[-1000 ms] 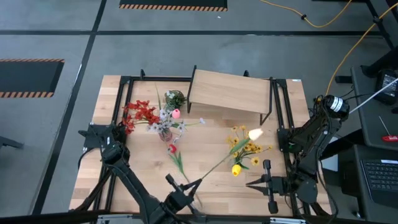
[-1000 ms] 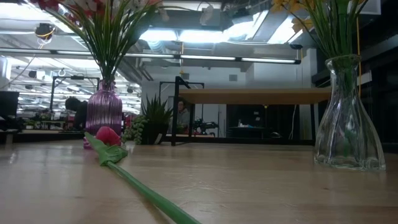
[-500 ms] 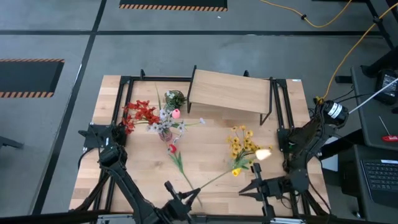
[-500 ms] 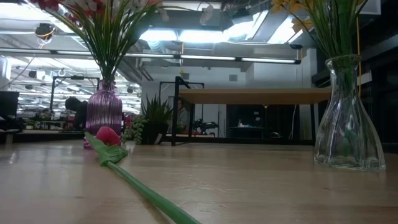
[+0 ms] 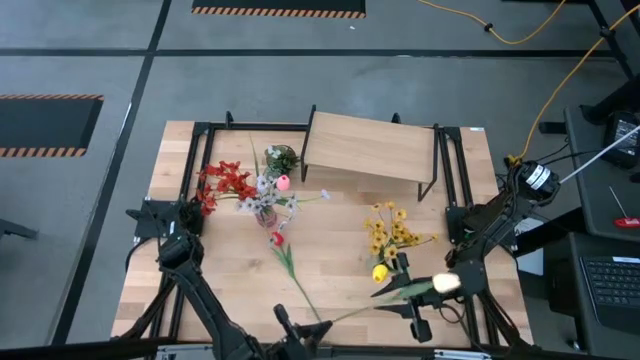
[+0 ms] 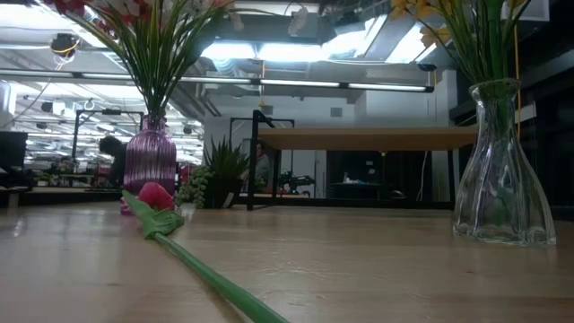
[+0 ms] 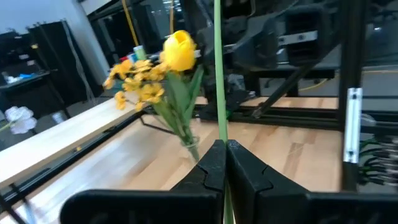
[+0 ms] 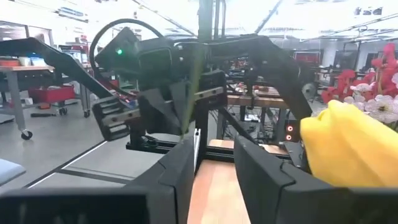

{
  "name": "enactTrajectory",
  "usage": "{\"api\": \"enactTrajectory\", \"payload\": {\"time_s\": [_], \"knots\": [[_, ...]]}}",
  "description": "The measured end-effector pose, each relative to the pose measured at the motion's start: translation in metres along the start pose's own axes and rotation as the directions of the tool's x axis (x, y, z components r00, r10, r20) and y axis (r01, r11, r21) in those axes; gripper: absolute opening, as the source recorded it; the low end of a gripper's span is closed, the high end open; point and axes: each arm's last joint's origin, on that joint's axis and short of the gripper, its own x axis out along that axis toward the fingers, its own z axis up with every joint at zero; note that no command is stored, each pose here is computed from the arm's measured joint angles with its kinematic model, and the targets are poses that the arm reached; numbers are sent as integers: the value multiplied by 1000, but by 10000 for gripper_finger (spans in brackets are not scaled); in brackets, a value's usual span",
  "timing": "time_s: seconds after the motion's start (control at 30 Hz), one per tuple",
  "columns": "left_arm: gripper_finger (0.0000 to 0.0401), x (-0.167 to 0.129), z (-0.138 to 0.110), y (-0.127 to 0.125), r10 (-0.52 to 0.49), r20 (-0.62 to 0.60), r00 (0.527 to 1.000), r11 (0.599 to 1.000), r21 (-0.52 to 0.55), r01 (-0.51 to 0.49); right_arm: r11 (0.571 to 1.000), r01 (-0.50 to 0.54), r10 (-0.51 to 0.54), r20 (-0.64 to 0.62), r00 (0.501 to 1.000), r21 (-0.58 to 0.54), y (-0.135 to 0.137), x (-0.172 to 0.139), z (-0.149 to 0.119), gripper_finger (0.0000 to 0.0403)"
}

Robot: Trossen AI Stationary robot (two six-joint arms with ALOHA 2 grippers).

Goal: Pick and place flowers into a vace then onto a shelf
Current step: Put the white flower into the transparent vase

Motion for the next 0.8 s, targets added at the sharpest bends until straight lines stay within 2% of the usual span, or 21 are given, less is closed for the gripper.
{"api": "enactTrajectory", "payload": {"time_s": [0.1, 0.23, 0.33, 0.8], "knots": [[3, 0, 4, -4, -34, -7, 999, 999, 4, 34, 1000, -9, 9, 17, 1000, -12, 0, 0, 2, 120], [3, 6, 7, -6, -62, -19, 998, 998, 13, 63, 994, -104, 106, 86, 991, -35, 2, 0, 8, 120], [3, 14, 8, -5, -72, -30, 997, 997, 17, 72, 990, -128, 134, 120, 984, -54, 3, -1, 12, 120], [3, 33, 9, -3, -83, -58, 995, 996, 28, 85, 987, -130, 142, 127, 982, -99, 4, -2, 12, 119]]}}
